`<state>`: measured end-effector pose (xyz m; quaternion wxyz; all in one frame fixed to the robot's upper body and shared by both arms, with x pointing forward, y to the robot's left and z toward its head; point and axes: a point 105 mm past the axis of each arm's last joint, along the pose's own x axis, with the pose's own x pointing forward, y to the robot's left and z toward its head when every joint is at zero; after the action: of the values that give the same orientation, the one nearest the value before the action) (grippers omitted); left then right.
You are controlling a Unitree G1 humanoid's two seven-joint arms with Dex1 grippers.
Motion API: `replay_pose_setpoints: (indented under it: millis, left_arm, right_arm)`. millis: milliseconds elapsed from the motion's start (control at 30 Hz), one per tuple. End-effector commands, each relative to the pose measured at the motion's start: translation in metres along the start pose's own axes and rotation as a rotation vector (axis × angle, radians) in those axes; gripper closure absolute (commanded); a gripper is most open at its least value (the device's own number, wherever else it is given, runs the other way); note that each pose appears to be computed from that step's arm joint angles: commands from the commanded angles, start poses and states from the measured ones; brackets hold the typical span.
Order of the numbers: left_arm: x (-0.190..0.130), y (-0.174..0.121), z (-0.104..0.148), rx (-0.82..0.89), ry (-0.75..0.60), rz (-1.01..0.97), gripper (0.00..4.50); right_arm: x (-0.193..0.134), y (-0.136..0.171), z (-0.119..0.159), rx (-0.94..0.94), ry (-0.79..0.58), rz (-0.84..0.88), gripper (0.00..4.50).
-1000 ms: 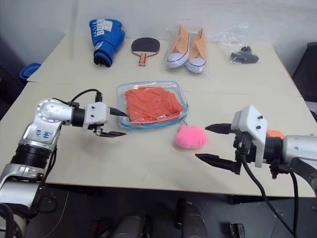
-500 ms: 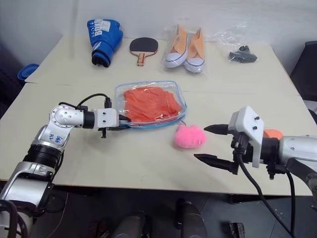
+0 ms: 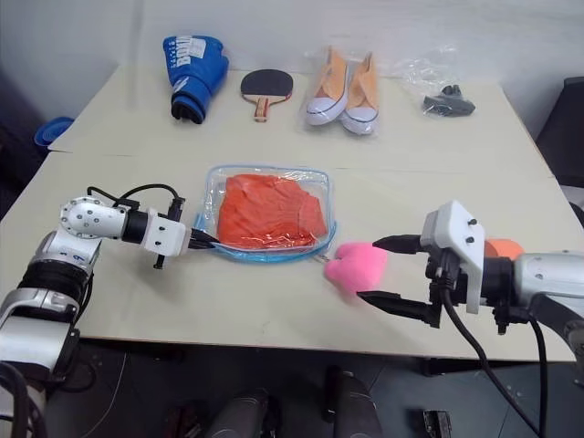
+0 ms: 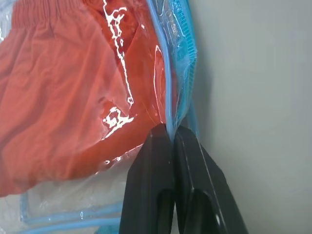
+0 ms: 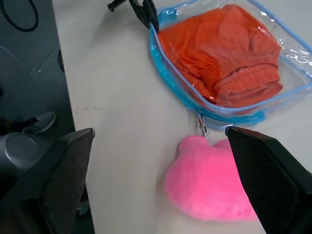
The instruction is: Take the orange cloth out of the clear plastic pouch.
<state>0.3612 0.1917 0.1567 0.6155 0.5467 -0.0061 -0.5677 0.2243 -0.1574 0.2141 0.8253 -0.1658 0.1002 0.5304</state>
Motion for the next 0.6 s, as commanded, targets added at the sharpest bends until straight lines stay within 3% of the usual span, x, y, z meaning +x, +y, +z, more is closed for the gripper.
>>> replay_pose_setpoints:
  millis: [33, 100, 200, 333, 500, 600]
  left_arm:
    - [0.005, 0.013, 0.009, -0.031, -0.060, 0.044, 4.46]
    - [0.006, 0.014, 0.013, -0.059, -0.093, 0.049, 4.46]
    - [0.004, 0.010, 0.016, -0.105, -0.123, 0.045, 3.81]
    - [-0.003, 0.007, 0.017, -0.139, -0.132, 0.075, 2.58]
    - [-0.030, -0.002, 0.025, -0.314, -0.165, 0.040, 1.07]
    - [-0.048, -0.003, 0.051, -0.498, -0.278, -0.017, 1.07]
  right_arm:
    - [-0.003, -0.002, 0.005, -0.044, 0.005, -0.022, 0.00]
    - [-0.004, -0.004, 0.004, -0.043, 0.009, -0.038, 0.00]
    - [-0.004, -0.007, -0.002, -0.019, 0.018, -0.088, 0.00]
    - [-0.001, -0.008, -0.014, 0.032, 0.021, -0.162, 0.00]
    - [0.000, -0.019, -0.034, 0.164, 0.009, -0.324, 0.00]
    - [0.003, -0.026, -0.044, 0.276, -0.029, -0.423, 0.00]
